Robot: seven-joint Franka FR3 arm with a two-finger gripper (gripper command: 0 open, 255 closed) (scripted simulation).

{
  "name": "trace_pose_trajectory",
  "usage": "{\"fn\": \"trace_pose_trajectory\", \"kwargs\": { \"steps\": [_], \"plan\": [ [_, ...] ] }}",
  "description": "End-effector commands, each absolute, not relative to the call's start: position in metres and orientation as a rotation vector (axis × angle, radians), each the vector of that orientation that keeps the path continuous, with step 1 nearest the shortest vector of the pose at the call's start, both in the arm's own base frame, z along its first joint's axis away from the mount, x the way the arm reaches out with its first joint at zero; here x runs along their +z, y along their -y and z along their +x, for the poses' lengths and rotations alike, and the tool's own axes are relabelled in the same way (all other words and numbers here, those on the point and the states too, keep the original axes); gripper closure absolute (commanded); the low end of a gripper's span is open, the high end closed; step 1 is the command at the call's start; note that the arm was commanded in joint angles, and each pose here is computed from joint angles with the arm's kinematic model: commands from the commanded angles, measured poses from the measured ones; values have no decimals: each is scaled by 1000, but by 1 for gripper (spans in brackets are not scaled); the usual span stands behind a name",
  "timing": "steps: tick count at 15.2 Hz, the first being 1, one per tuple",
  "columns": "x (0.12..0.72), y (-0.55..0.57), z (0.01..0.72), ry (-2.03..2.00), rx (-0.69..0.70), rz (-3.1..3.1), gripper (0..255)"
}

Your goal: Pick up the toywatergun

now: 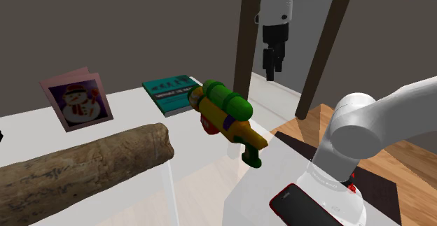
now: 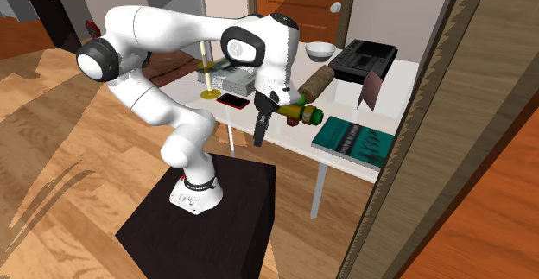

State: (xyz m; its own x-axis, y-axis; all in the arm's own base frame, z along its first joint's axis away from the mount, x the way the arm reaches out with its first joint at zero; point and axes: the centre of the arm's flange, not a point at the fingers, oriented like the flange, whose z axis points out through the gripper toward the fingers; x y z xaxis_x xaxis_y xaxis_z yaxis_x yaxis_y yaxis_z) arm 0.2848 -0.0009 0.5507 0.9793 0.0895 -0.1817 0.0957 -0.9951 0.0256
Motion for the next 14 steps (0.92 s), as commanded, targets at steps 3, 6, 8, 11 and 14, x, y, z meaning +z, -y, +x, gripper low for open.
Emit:
{"fn": "trace_pose_trajectory", "kwargs": {
  "steps": [3,6,8,11,14],
  "plan": [
    [555,-25,284,-102,-276,3093,0],
    [562,-63,283,-37,-268,3095,0],
    [566,-89,284,6,-263,3095,0],
    [573,-127,286,71,-255,3095,0],
    [579,-166,289,136,-247,3093,0]
  ]
}}
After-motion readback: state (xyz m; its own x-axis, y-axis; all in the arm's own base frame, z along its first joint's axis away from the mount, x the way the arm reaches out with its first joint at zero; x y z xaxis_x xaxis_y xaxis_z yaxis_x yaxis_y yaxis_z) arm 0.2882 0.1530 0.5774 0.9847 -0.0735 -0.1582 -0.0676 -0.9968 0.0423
